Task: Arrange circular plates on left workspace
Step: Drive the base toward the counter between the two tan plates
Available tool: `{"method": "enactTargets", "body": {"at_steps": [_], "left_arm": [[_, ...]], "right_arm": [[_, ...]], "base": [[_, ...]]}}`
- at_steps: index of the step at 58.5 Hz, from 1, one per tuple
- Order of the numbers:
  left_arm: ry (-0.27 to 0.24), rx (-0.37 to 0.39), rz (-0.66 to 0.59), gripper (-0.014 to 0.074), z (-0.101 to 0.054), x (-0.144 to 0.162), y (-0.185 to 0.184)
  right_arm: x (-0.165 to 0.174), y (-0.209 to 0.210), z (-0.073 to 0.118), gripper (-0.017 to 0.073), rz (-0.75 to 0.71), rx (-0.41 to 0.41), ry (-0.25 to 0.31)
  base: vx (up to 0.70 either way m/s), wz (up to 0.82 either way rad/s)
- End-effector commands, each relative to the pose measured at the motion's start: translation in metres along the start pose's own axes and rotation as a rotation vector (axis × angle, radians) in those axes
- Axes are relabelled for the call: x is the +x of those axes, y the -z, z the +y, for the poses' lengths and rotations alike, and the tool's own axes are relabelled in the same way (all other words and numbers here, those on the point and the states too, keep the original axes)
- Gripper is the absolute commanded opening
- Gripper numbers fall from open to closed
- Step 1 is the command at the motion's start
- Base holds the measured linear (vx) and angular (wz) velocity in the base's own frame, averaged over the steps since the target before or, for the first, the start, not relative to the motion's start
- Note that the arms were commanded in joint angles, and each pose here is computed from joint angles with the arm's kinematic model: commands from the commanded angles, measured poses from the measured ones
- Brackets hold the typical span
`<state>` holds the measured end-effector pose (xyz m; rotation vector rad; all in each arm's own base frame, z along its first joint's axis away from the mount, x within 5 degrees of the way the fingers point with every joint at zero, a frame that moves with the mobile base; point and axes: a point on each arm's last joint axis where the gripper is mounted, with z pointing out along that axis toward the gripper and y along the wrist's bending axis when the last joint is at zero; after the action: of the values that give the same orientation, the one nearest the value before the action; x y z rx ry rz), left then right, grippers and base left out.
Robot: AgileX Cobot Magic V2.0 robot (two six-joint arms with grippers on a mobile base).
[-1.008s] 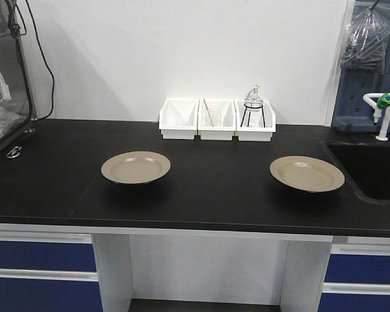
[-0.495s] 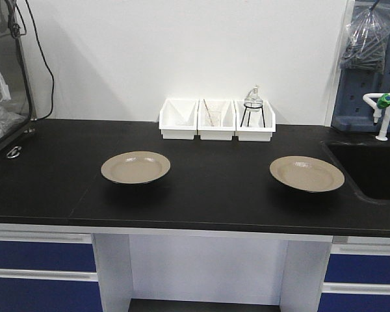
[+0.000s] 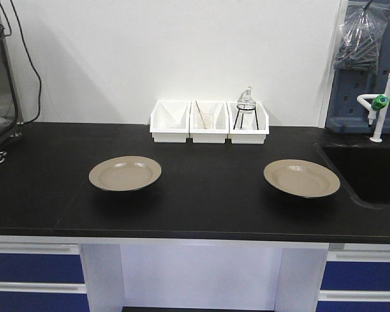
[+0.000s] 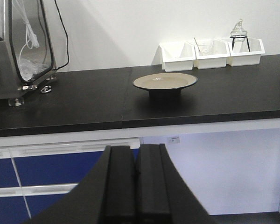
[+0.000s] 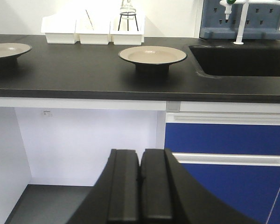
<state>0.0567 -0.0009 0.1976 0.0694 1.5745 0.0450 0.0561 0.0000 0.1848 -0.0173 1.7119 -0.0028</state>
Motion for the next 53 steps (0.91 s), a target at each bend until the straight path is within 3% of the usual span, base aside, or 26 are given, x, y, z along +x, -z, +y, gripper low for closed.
{"method": "enactTargets", "body": {"at_steps": [1,53], "left_arm": [[0.015,0.000,-0.069,-0.0003,0.0000,-0.0031,0.0001],[0.015,0.000,-0.069,-0.0003,0.0000,-0.0031,0.0001]], "right_arm": [[-0.0057,0.0010,-0.0001,-0.0008,-0.086,0.003,0.009],[-0.0061,0.0010,-0.0001,-0.0008,-0.090,0.003,0.009]], "base": [[0.15,-0.06],[0.25,-0.13]]}}
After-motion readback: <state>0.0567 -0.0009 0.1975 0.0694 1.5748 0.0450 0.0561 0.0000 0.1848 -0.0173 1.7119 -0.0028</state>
